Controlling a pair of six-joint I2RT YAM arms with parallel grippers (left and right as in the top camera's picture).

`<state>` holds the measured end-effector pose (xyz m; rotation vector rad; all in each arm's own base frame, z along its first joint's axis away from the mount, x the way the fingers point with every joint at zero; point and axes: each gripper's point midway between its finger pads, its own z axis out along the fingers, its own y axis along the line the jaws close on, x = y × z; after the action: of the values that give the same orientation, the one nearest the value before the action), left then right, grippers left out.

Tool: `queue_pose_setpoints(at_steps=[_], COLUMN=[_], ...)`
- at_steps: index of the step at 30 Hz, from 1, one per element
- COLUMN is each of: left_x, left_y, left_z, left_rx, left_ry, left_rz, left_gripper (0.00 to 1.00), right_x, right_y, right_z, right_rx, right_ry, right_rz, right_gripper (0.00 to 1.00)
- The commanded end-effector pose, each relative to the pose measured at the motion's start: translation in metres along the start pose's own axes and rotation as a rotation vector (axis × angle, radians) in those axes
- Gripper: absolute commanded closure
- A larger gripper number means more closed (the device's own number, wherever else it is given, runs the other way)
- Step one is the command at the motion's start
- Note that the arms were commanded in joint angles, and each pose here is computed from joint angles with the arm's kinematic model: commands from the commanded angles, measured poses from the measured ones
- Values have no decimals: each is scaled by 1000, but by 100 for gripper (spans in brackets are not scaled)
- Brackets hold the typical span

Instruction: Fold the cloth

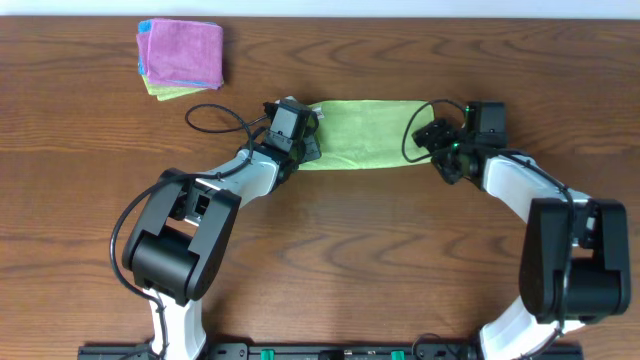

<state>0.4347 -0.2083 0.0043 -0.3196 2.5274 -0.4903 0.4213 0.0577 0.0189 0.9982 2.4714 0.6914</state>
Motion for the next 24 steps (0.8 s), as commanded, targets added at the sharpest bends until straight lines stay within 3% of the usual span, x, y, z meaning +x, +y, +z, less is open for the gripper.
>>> queue_pose_setpoints(at_steps=[1, 8, 17, 24], left_x=[-7, -7, 0, 3], left_y=[0, 0, 6, 4], left_z=[0, 0, 0, 0], left_rx=[-11, -12, -36, -23], left_ry=[-16, -16, 12, 28], left_rz=[2, 6, 31, 31], left_gripper=[94, 94, 94, 94], right_x=[8, 10, -2, 15], right_y=[-2, -22, -17, 12], right_z=[9, 29, 35, 32], right_rx=[20, 81, 70, -12], right_ry=[12, 10, -51, -13], right_rz=[0, 3, -161, -335], right_gripper=[22, 33, 97, 99])
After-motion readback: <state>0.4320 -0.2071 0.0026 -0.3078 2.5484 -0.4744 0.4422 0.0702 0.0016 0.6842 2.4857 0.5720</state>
